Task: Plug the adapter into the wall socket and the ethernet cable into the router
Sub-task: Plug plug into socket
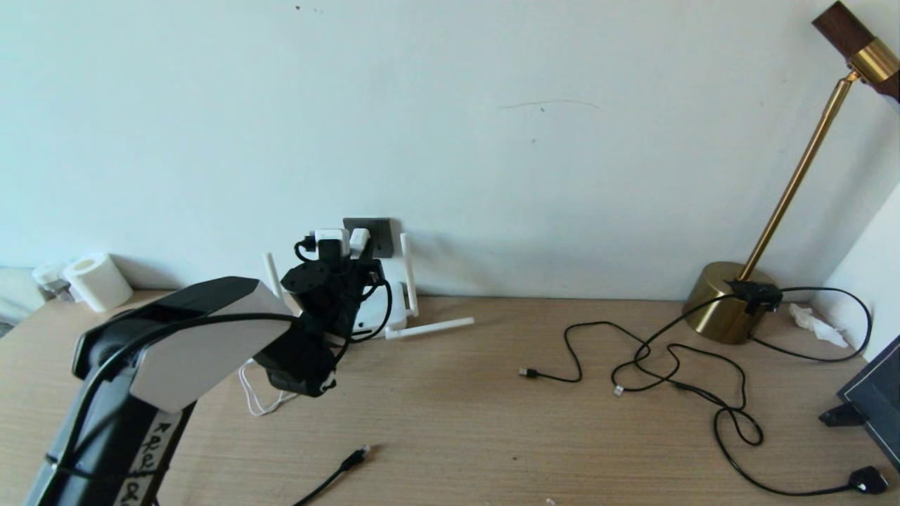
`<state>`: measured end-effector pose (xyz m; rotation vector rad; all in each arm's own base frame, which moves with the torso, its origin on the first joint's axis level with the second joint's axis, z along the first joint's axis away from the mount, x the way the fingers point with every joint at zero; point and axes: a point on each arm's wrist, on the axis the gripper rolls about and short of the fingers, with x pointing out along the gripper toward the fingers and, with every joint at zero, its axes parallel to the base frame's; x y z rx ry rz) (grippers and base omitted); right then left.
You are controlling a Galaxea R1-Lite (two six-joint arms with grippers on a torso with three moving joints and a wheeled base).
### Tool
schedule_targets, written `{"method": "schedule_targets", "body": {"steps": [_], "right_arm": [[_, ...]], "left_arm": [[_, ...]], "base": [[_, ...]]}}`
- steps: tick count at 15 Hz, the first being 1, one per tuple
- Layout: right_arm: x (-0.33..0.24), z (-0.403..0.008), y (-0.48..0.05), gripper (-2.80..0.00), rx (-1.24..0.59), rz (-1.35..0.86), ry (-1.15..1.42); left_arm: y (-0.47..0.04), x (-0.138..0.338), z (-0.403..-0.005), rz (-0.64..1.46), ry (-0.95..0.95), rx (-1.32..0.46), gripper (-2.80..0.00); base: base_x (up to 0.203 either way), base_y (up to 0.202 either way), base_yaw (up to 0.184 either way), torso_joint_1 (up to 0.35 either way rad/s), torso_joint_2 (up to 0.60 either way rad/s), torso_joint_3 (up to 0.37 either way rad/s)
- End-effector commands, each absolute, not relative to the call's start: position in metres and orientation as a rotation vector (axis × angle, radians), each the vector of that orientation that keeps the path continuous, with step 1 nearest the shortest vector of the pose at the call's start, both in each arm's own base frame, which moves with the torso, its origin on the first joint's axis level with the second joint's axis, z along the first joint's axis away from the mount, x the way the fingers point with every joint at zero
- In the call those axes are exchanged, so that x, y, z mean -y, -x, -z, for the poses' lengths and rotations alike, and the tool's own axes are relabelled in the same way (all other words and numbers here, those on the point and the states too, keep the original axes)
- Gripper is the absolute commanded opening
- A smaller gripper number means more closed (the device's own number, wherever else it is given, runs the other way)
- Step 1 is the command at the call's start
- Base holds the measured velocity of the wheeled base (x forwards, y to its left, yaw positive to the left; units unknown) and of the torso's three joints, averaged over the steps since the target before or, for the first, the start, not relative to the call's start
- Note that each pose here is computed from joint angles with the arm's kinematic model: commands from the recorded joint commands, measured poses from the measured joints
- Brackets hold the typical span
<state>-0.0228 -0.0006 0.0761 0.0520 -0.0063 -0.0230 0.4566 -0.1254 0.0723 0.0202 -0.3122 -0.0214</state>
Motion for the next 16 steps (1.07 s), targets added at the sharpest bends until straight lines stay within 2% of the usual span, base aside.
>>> {"method": "schedule_targets", "body": {"steps": [1,16], "right_arm": [[0.0006,-0.0761,0.0227,-2.80,0.005,0.023,-0.052],[0.0006,-0.0761,0.0227,-2.80,0.005,0.023,-0.052]], "left_arm": [[-0.4579,0.1257,-0.0712,0.020,-0.018,0.321,-2.80],[-0.4605,0.1257,-0.0721,0.019,-0.015,0.333,-2.80]], "base": [[0.000,0.000,0.000,0.000,0.00,0.000],[0.000,0.000,0.000,0.000,0.00,0.000]]}}
